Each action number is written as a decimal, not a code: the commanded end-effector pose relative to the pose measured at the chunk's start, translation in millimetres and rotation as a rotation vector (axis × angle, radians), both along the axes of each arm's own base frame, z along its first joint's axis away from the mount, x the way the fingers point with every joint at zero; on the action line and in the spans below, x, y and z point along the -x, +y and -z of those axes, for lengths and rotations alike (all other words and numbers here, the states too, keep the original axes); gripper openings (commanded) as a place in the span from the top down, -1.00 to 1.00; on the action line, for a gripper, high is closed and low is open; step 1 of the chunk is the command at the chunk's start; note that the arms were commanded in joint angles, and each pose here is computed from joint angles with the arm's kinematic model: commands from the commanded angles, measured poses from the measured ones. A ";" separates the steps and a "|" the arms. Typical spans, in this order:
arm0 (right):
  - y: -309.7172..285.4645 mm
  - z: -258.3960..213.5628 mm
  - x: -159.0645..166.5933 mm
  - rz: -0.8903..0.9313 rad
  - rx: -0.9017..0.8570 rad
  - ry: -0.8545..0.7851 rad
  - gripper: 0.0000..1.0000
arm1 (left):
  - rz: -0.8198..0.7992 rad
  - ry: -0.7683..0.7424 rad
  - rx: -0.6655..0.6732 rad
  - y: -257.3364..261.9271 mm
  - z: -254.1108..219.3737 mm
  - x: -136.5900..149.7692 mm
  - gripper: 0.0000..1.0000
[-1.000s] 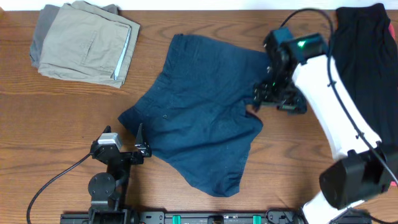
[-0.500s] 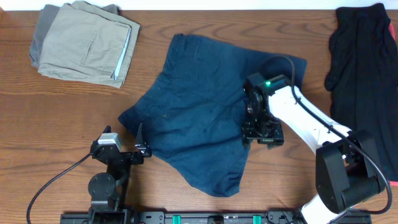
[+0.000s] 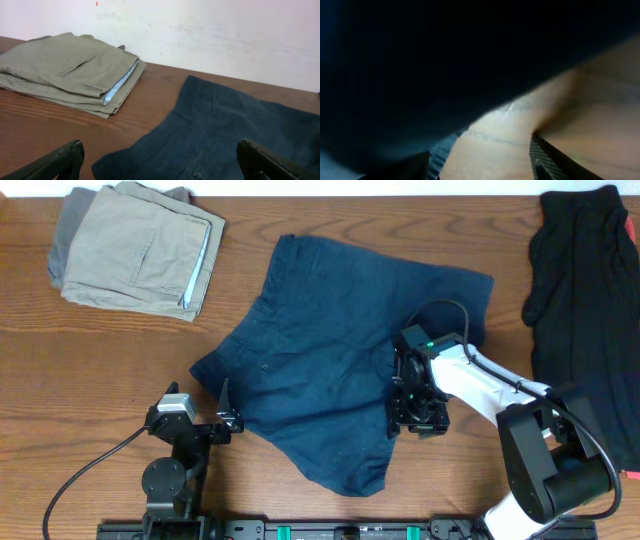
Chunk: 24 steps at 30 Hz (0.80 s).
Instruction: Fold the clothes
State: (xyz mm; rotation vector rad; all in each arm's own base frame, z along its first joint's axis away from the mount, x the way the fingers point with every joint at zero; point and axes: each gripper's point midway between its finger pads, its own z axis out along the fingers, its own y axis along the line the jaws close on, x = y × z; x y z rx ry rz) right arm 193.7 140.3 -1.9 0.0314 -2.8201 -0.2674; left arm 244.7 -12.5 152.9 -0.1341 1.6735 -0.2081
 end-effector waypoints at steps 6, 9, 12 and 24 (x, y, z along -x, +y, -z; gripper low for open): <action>14.4 13.2 -1.2 0.008 -0.068 -0.033 -0.04 | 0.018 0.043 -0.017 -3.0 14.6 1.0 -0.95; 10.9 15.4 -5.3 0.025 -0.039 -0.051 0.30 | 0.018 0.043 -0.017 -3.0 14.6 1.0 -0.95; 2.3 17.8 -7.1 0.051 0.019 -0.060 0.45 | 0.018 0.043 -0.017 -3.0 14.6 1.0 -0.96; -9.4 19.8 -8.5 0.063 0.091 -0.074 0.98 | 0.018 0.043 -0.017 -3.0 14.6 1.0 -0.96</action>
